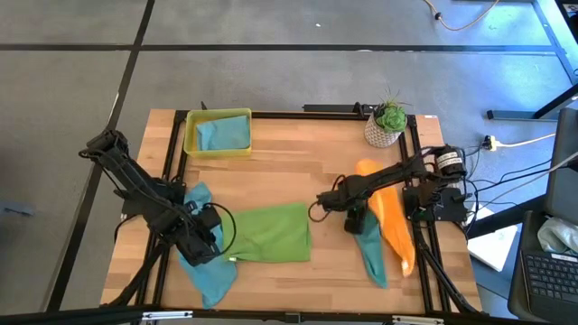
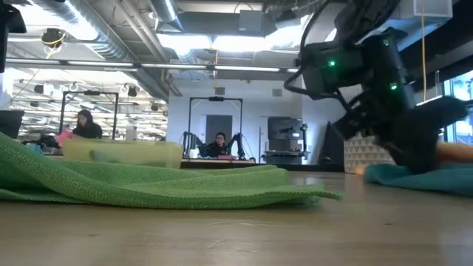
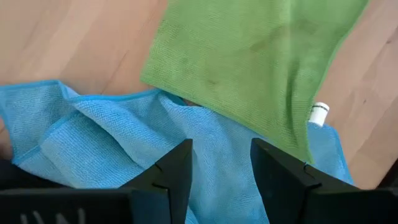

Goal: Fold microfiber towels
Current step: Fold the green towel

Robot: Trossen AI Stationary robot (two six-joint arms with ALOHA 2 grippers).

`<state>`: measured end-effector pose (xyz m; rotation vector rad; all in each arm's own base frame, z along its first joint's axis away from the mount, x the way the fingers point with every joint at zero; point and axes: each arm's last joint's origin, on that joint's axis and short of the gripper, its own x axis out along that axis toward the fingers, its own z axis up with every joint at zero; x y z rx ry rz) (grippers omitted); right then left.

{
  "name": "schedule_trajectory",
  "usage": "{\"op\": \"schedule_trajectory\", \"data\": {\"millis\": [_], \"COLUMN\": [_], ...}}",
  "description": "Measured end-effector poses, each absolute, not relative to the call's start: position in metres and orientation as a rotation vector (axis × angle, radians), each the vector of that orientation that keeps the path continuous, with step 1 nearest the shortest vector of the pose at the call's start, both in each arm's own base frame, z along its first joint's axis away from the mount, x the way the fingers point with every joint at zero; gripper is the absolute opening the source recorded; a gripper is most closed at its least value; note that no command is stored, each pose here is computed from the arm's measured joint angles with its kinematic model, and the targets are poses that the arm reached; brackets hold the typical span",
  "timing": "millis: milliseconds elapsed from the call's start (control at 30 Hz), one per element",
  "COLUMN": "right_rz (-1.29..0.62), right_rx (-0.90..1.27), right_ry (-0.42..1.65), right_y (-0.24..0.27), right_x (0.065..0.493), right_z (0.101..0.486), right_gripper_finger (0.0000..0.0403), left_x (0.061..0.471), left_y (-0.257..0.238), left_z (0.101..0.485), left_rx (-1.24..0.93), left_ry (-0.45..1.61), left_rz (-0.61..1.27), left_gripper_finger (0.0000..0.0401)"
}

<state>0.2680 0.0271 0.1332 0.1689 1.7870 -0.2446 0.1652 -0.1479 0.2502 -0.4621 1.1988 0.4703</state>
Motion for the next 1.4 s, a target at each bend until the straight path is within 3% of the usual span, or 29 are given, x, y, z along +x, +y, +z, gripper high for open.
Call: {"op": "schedule_trajectory", "data": {"millis": [133,367,500,633,833,1033,1167,1400], "right_rz": [-0.289,-0.207,-0.061,0.016,0.038,-0.002,-0.052,-0.1], "right_rx": [0.248,0.409,0.574,0.779,0.944,1.061,1.067,1.106], "right_ry": [1.59,1.234,1.07,1.013,0.976,0.78,0.715,0.75], "right_y": [0.019,0.014,0.012,0.005,-0.017,-0.032,-0.034,-0.034], "right_x": [0.266,0.266,0.284,0.292,0.285,0.289,0.293,0.297], "right_z": [0.17,0.217,0.207,0.18,0.153,0.155,0.158,0.141], "right_gripper_finger": [0.0117,0.0117,0.0118,0.013,0.0144,0.0144,0.0144,0.0144], "left_x": [0.162,0.165,0.172,0.175,0.17,0.141,0.124,0.117], "left_y": [-0.145,-0.137,-0.129,-0.118,-0.098,-0.072,-0.062,-0.059], "left_z": [0.25,0.249,0.25,0.246,0.232,0.213,0.206,0.191], "left_rx": [-0.446,-0.507,-0.647,-0.922,-1.216,-1.456,-1.55,-1.506], "left_ry": [1.219,1.207,1.128,1.062,0.867,0.719,0.686,0.795], "left_rz": [0.513,0.601,0.74,0.89,0.683,0.445,0.449,0.594], "left_gripper_finger": [0.0153,0.0153,0.0153,0.0153,0.0146,0.013,0.013,0.013]}}
